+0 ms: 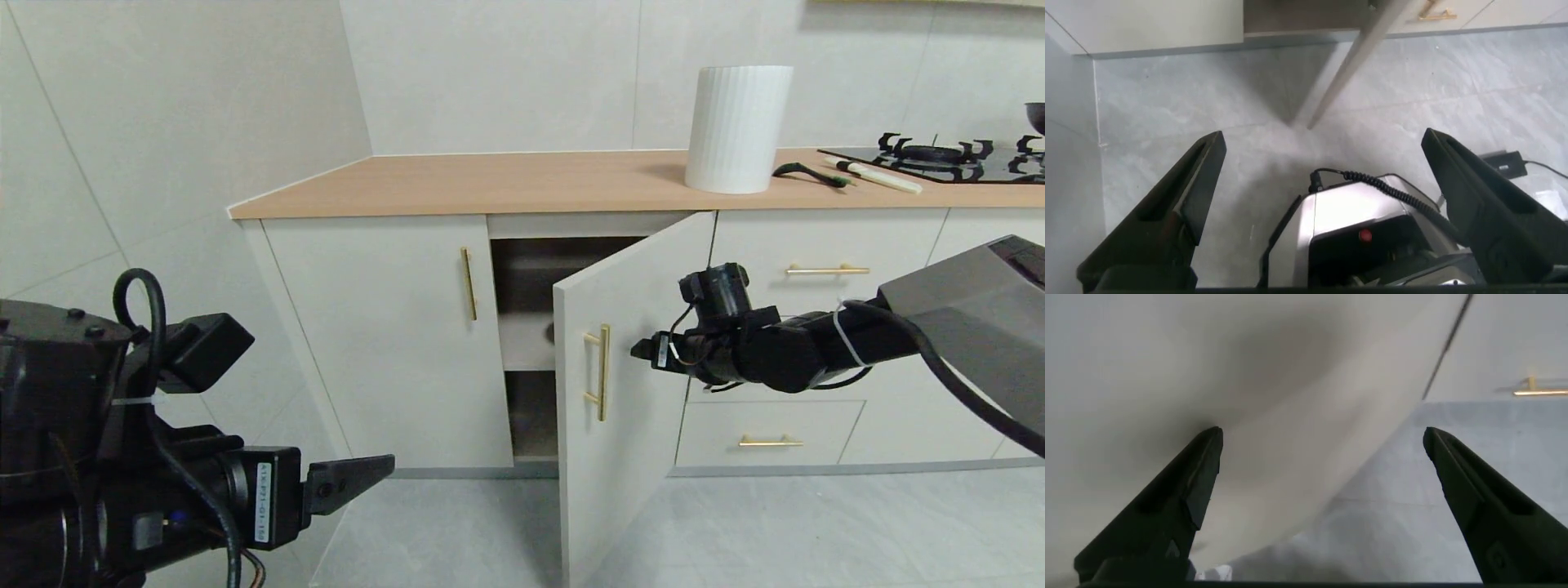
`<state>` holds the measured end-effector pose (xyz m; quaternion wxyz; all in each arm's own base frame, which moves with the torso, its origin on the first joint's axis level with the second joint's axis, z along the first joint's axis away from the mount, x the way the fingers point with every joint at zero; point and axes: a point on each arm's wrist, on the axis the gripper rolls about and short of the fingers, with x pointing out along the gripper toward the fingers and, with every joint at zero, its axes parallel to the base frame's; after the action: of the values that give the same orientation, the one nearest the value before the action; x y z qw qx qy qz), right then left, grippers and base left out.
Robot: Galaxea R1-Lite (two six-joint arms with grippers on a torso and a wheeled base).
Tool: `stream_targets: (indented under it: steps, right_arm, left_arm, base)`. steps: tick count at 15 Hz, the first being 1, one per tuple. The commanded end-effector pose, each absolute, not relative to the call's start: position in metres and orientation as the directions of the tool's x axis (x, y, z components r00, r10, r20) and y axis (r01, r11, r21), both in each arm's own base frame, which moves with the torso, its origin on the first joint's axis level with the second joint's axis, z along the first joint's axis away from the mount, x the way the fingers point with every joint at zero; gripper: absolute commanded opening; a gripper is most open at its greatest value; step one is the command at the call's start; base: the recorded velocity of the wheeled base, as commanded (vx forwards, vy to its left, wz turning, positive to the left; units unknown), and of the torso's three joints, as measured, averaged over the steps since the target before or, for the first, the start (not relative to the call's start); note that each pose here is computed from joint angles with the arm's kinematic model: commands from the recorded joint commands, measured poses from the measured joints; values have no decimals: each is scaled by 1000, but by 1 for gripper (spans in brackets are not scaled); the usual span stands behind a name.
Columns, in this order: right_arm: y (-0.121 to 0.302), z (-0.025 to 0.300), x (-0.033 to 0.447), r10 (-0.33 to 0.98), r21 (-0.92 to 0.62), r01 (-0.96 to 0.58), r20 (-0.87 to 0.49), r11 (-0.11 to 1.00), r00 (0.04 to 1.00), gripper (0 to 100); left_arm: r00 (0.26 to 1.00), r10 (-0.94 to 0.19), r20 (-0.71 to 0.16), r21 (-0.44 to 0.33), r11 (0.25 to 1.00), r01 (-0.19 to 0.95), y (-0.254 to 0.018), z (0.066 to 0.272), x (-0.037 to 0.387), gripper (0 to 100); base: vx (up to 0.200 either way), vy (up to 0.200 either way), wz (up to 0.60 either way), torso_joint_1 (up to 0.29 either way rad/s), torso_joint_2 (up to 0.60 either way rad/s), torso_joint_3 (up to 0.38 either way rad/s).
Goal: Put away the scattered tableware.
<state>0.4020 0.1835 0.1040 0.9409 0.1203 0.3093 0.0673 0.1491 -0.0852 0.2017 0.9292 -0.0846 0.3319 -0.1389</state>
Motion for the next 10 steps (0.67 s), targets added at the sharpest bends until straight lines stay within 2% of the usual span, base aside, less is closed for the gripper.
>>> stream_targets:
  steps: [1,5,10]
  right_arm:
    - [186,96,405,204,281,-46,-566,959,798,100]
    - [190,94,411,238,351,-50,-515,935,824,100]
    - [199,93,421,250,423,-26,-484,906,838,100]
  left_arm:
    - [738,-312,-598,-248,948,200,-86,201,150,100]
    - [731,-310,-608,-245,949,198,-87,198,151,100]
    - [729,-311,-610,-245,949,199,-87,198,152,100]
  base:
    - [0,0,0,0,0,0]
    - [0,0,0,0,0,0]
    - [200,0,0,0,1,1]
